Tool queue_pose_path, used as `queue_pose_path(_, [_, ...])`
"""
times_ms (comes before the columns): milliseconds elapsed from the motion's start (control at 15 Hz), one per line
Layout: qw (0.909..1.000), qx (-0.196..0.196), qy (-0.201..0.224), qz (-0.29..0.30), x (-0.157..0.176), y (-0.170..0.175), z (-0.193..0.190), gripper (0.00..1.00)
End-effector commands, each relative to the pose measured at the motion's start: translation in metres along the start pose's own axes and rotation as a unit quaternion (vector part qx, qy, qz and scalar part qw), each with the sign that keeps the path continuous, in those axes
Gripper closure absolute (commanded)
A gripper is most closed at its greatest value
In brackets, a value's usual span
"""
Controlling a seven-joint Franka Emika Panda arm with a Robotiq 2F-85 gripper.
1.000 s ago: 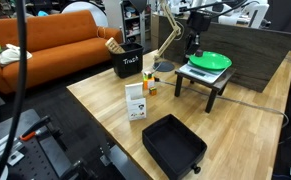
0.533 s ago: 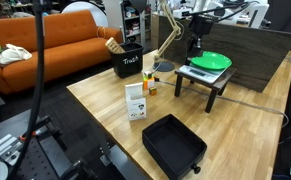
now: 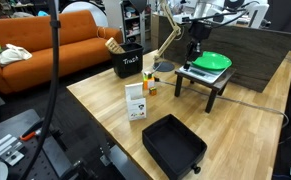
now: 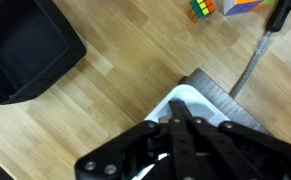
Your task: Press the on/off button on the kitchen scale.
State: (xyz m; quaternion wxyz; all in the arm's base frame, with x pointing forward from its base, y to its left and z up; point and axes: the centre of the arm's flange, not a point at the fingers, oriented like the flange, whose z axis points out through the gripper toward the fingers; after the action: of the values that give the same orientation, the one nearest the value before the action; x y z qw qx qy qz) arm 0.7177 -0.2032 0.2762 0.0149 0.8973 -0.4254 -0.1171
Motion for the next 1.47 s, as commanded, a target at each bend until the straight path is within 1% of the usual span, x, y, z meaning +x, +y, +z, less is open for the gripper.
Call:
queue_pose_path(0, [0.9999,-0.001,-0.016,-0.001,0.008,-0.005,-0.002,1.00])
queue_pose_path(667, [0.9997,-0.003,-0.022,-0.005,0.010,-0.012,-0.002,1.00])
queue_pose_path(1200, [0.9992,-0.006,-0.040,-0.008,0.005,-0.013,0.009,1.00])
queue_pose_path(1400, [0.9994,-0.006,-0.032,-0.007,0.001,-0.012,0.005,1.00])
